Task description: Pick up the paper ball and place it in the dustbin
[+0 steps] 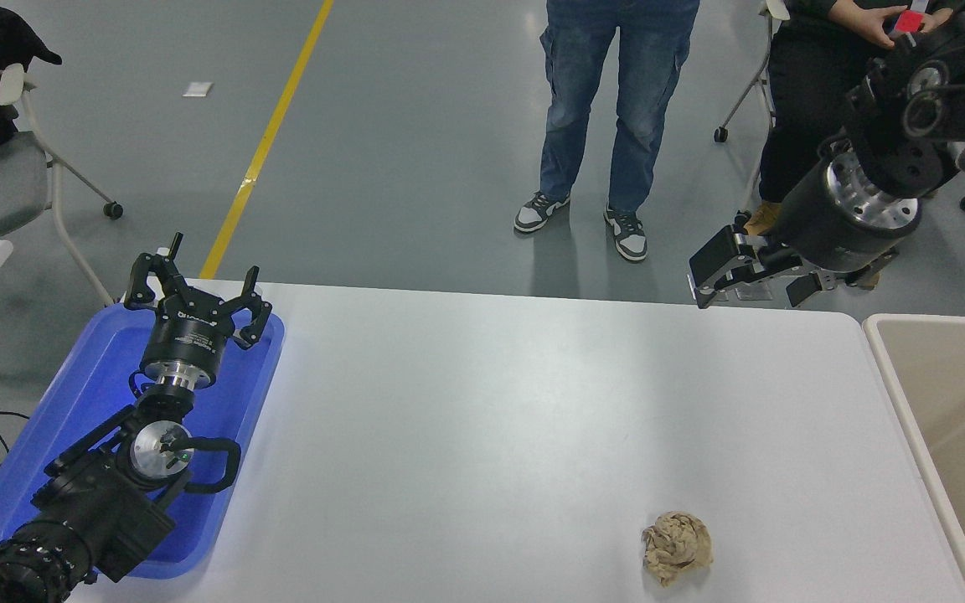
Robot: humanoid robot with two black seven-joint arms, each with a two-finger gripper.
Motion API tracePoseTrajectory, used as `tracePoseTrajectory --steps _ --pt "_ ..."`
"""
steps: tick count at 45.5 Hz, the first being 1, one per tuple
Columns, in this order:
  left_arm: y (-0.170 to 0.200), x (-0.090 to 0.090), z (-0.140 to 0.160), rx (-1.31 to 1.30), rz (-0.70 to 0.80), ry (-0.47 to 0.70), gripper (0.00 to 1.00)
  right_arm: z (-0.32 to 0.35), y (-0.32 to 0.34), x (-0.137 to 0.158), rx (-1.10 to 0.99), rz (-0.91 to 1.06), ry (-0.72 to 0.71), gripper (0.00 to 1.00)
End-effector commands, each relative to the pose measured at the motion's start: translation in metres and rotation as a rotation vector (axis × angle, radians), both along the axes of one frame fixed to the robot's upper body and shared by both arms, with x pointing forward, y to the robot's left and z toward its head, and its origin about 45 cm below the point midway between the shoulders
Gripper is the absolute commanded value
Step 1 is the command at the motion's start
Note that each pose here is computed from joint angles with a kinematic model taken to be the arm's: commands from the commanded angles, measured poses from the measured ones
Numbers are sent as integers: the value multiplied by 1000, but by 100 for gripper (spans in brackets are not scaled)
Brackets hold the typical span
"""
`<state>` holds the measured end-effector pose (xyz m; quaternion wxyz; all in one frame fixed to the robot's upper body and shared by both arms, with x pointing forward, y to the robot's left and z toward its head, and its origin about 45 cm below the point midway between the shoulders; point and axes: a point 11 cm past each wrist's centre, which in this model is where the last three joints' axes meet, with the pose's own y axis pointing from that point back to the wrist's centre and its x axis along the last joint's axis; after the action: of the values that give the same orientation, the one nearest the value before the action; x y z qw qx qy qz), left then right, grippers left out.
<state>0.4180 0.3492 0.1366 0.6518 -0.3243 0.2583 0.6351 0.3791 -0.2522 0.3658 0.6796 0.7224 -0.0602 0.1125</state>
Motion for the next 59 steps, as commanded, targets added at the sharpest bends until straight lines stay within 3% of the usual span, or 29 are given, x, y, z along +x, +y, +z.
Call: tracePoseTrajectory --steps 1,38,59 --pt "0 0 0 0 0 0 100 -3 -1 0 -6 0 5 100" --pt "0 0 0 0 0 0 100 -7 -9 5 -10 -23 4 100" --pt "0 0 0 1 -1 0 100 -95 -18 -11 -2 -56 72 100"
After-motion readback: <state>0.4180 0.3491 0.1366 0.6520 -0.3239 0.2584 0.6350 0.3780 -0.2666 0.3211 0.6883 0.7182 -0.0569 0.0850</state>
